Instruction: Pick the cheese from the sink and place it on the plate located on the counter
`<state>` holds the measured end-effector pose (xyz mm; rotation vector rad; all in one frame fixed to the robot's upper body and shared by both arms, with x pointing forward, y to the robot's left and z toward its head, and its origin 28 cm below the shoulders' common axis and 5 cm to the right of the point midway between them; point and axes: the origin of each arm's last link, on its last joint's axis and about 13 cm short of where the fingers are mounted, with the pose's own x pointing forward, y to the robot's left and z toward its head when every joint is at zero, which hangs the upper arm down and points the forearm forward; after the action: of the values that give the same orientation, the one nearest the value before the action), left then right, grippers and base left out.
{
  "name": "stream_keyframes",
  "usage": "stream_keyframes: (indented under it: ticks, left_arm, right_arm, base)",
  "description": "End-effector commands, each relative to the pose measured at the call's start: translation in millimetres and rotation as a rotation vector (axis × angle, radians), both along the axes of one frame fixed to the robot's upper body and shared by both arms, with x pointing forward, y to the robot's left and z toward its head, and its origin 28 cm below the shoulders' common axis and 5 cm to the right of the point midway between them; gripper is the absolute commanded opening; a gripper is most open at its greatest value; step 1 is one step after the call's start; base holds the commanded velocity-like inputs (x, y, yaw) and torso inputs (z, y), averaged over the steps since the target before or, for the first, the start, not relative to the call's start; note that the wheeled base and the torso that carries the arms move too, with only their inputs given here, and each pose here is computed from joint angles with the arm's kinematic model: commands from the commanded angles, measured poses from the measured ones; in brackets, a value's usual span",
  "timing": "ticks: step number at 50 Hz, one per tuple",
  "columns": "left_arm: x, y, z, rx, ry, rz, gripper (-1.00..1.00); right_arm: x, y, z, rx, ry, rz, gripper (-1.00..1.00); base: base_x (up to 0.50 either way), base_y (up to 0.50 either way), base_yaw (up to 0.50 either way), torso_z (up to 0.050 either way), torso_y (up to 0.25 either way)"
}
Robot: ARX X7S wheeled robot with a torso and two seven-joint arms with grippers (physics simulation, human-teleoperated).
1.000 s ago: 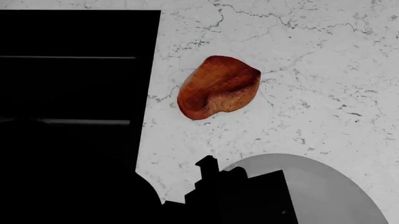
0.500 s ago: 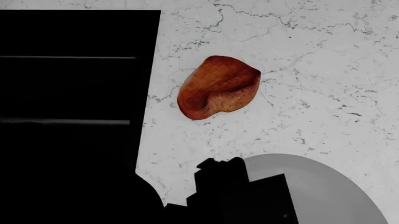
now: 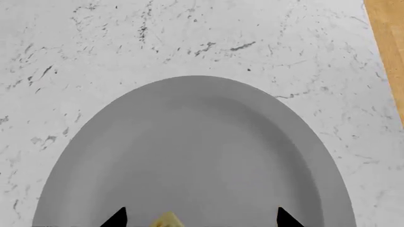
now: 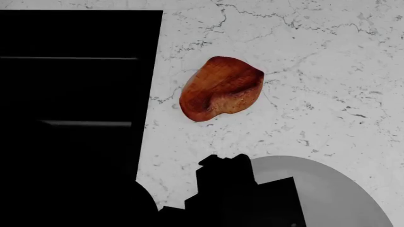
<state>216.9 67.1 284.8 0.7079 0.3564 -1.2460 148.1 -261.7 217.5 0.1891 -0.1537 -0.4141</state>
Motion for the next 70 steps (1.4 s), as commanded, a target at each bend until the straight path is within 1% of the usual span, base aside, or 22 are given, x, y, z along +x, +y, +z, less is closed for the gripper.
stream_keyframes:
  ticks: [1, 6, 11, 18, 33, 37, 44, 53, 57, 59, 63, 65, 70]
  left_arm:
    - [-8.7, 4.1, 15.0, -0.008, -0.031, -0.008, 1.00]
    - [-14.6, 5.5, 26.1, -0.036, -0.033, -0.017, 1.00]
    - [-16.7, 7.5, 37.6, -0.067, -0.044, -0.017, 1.00]
    - [-19.6, 13.0, 52.8, -0.117, -0.045, -0.013, 1.00]
    - [-15.2, 24.8, 70.9, -0.205, -0.056, 0.021, 1.00]
    - [-10.5, 33.3, 73.7, -0.231, -0.061, 0.053, 1.00]
    - [-4.6, 51.4, 88.1, -0.332, -0.067, 0.109, 1.00]
    - [3.8, 69.6, 103.1, -0.452, -0.090, 0.178, 1.00]
    - [10.7, 78.2, 103.9, -0.488, -0.096, 0.216, 1.00]
    - [12.5, 81.8, 103.6, -0.493, -0.098, 0.230, 1.00]
    - [18.8, 94.4, 100.4, -0.524, -0.115, 0.274, 1.00]
    - [19.3, 97.8, 98.9, -0.533, -0.129, 0.283, 1.00]
    - [22.7, 111.2, 99.6, -0.594, -0.167, 0.337, 1.00]
  right_arm:
    - [1.7, 0.8, 0.0, 0.003, -0.003, 0.005, 1.00]
    - [3.1, 1.0, 0.3, 0.005, -0.006, 0.008, 1.00]
    - [6.2, -3.4, -3.9, 0.004, -0.007, 0.006, 1.00]
    - [6.0, -3.2, -3.4, 0.003, -0.009, 0.007, 1.00]
    - [8.5, -1.2, -1.2, -0.002, -0.009, 0.013, 1.00]
    - [7.2, -1.7, -1.7, -0.001, -0.009, 0.011, 1.00]
    - [7.1, -0.6, 0.8, -0.004, -0.011, 0.009, 1.00]
    - [8.7, 1.9, 1.3, -0.010, -0.006, 0.016, 1.00]
    - [9.8, 2.4, 3.6, -0.015, -0.006, 0.016, 1.00]
    - [10.6, 3.3, 5.3, -0.017, -0.005, 0.017, 1.00]
    - [14.3, 4.9, 7.1, -0.020, -0.008, 0.023, 1.00]
    - [16.1, 5.7, 6.6, -0.021, -0.006, 0.026, 1.00]
    - [18.8, 8.3, 9.9, -0.025, -0.005, 0.033, 1.00]
  base:
    - [0.00, 0.00, 0.00, 0.000, 0.000]
    - [0.00, 0.00, 0.00, 0.000, 0.000]
    - [0.00, 0.00, 0.00, 0.000, 0.000]
    - [0.00, 0.00, 0.00, 0.000, 0.000]
    - [0.00, 0.00, 0.00, 0.000, 0.000]
    - [0.00, 0.00, 0.00, 0.000, 0.000]
    - [0.00, 0.00, 0.00, 0.000, 0.000]
    - [0.00, 0.00, 0.00, 0.000, 0.000]
    - [0.00, 0.00, 0.00, 0.000, 0.000]
    - [0.00, 0.00, 0.00, 0.000, 0.000]
    - [0.00, 0.00, 0.00, 0.000, 0.000]
    - [0.00, 0.00, 0.00, 0.000, 0.000]
    - [0.00, 0.00, 0.00, 0.000, 0.000]
